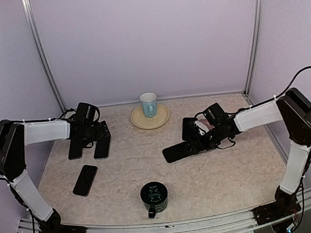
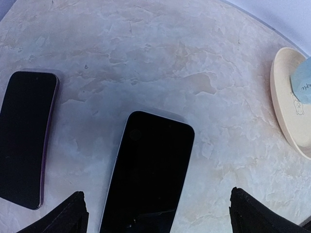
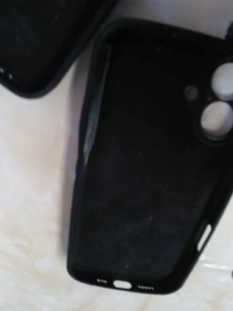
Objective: Put the phone into the phone case
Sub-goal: Move the phone case to the center of the board.
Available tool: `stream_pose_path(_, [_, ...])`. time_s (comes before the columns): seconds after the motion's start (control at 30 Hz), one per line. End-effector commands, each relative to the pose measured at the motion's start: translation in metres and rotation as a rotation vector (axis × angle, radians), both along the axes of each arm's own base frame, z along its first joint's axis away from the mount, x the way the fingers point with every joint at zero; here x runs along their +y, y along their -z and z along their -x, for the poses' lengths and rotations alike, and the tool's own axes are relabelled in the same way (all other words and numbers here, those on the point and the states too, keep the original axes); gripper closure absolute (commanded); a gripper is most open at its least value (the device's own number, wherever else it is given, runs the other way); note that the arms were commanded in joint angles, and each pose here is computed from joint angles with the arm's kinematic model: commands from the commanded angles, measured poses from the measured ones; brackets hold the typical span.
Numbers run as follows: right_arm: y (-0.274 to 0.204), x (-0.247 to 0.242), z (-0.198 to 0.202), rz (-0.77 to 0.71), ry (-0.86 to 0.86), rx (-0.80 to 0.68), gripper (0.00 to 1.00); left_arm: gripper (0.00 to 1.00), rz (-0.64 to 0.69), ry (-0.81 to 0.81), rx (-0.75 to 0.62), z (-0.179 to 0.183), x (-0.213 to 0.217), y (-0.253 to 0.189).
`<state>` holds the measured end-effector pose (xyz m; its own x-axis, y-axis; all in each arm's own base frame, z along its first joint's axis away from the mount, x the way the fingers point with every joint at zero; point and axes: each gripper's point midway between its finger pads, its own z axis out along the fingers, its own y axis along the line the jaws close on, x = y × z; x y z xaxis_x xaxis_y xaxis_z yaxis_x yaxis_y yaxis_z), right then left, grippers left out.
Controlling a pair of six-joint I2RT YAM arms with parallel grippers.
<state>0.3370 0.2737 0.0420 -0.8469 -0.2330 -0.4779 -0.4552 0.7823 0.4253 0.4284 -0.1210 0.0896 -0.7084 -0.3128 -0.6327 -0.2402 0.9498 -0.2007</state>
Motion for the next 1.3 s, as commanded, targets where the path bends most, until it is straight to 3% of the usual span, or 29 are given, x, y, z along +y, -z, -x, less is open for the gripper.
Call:
stream_pose_path(0.0, [0.003, 0.009, 0.015, -0.028, -0.055, 0.035, 0.00, 0.01, -0.014, 0.009, -0.001, -0.008, 0.001, 0.001])
stream_pose_path(0.47, [-0.003, 0.038, 0.050, -0.070, -0.195, 0.039, 0.00, 0.01, -0.083, 0.093, 0.084, -0.003, 0.003, 0.024])
stream_pose_path(0.87, [-0.055, 0.033, 0.036, -0.058, -0.190, -0.103, 0.00, 0.01, -0.092, 0.274, 0.142, -0.009, -0.009, 0.040])
stream_pose_path(1.27, [-0.080, 0.026, 0.034, -0.062, -0.179, -0.172, 0.00, 0.01, -0.144, 0.276, 0.258, 0.001, 0.000, 0.081])
